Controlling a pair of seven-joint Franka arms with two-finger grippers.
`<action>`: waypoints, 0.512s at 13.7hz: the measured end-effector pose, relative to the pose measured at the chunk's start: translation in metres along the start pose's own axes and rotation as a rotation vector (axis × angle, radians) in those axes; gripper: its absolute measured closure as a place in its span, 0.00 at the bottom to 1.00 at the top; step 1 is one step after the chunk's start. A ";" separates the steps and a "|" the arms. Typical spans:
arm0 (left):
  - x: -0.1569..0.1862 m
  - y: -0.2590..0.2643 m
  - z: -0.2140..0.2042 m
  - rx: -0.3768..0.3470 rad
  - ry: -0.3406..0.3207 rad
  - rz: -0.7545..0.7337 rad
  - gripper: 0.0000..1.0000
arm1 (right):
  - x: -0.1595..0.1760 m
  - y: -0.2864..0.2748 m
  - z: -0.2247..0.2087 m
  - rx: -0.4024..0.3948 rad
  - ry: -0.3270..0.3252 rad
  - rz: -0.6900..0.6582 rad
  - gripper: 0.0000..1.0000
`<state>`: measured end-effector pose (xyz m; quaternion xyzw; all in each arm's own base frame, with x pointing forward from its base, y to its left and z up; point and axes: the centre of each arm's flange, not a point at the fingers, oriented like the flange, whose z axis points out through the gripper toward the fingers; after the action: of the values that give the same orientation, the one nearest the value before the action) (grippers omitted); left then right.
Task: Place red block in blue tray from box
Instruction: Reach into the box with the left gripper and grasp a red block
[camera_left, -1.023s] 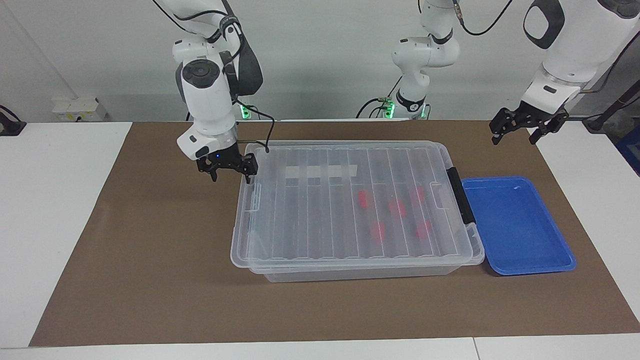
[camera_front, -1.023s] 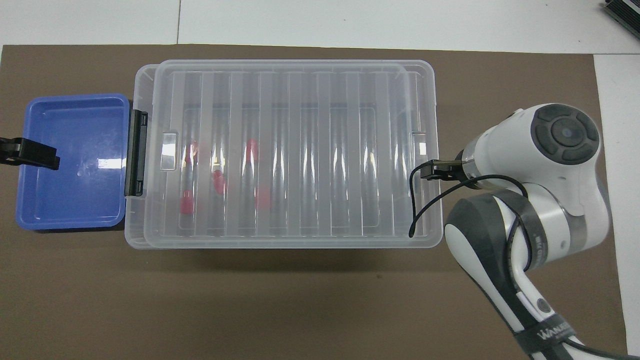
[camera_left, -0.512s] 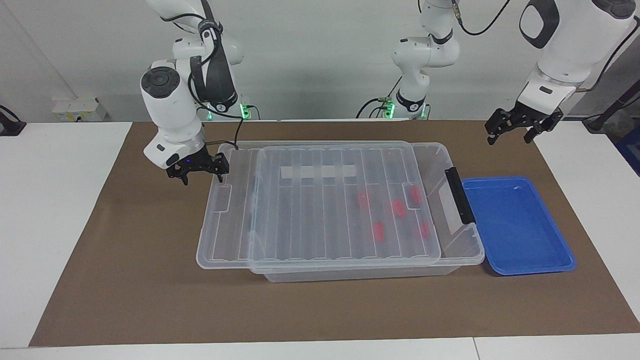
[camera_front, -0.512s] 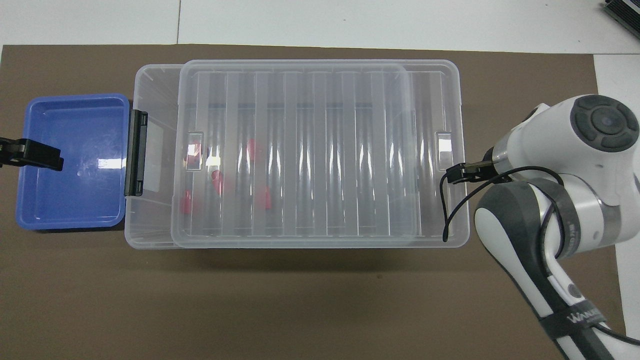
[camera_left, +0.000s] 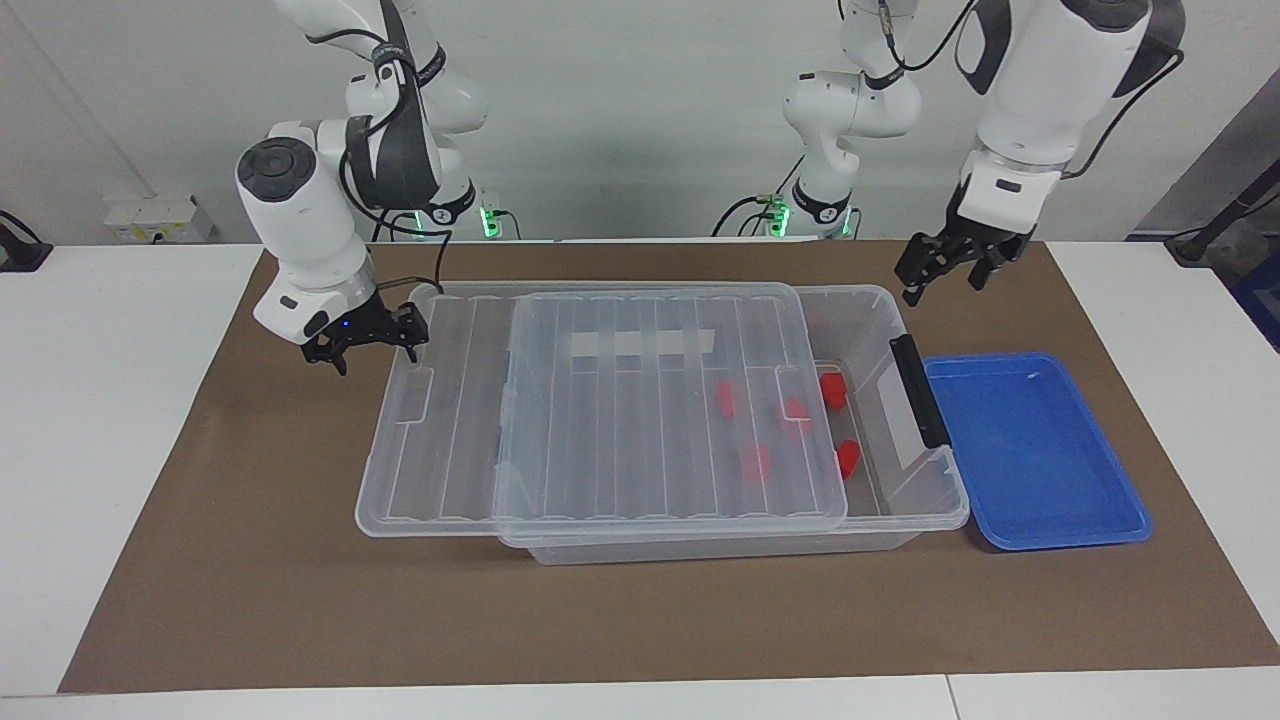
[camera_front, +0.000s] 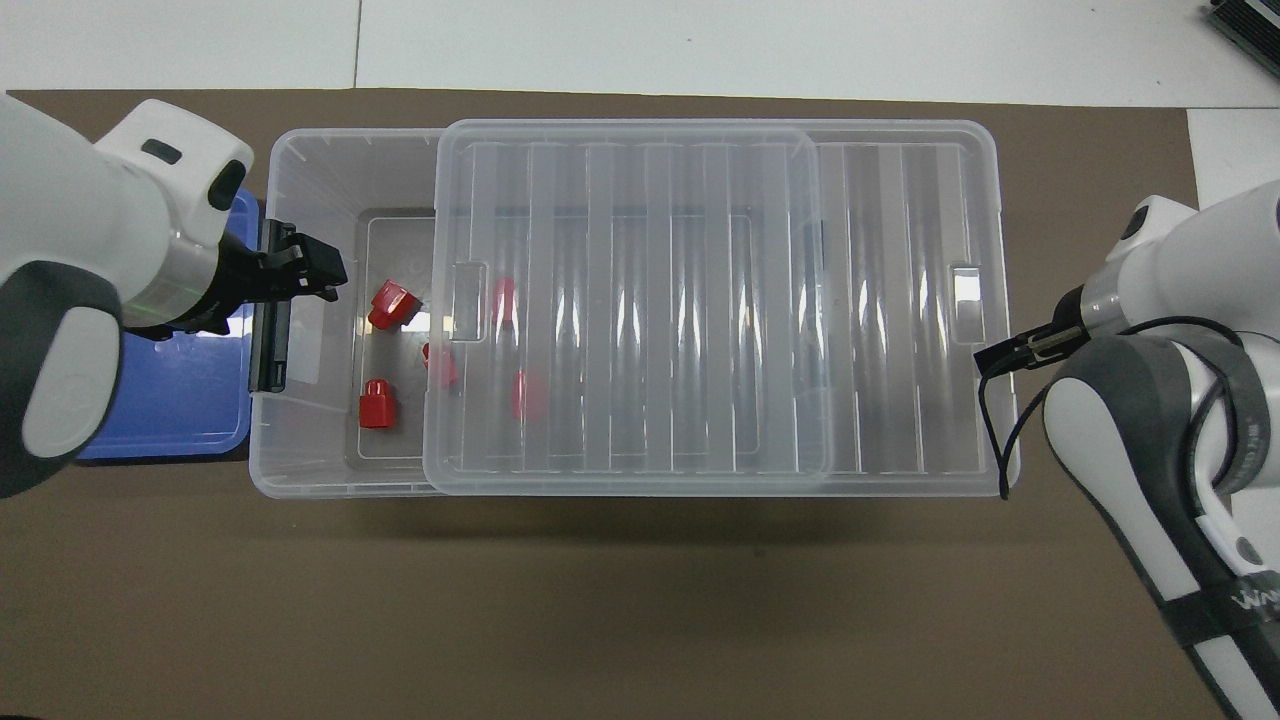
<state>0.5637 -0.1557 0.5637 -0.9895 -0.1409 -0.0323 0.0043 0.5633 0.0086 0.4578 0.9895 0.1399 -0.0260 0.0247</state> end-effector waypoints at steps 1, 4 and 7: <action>0.006 0.007 0.024 -0.006 0.011 -0.028 0.00 | -0.002 0.003 -0.001 0.001 -0.004 -0.010 0.00; 0.013 0.011 0.105 -0.030 0.048 -0.063 0.00 | -0.008 0.022 -0.001 0.003 -0.004 -0.042 0.00; 0.010 0.010 0.160 -0.028 0.045 -0.090 0.00 | -0.013 0.038 0.000 0.004 -0.005 -0.049 0.00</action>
<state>0.5859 -0.1598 0.4042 -0.9812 -0.1846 -0.0565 -0.0078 0.5610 -0.0313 0.4601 0.9858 0.1639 -0.0294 0.0222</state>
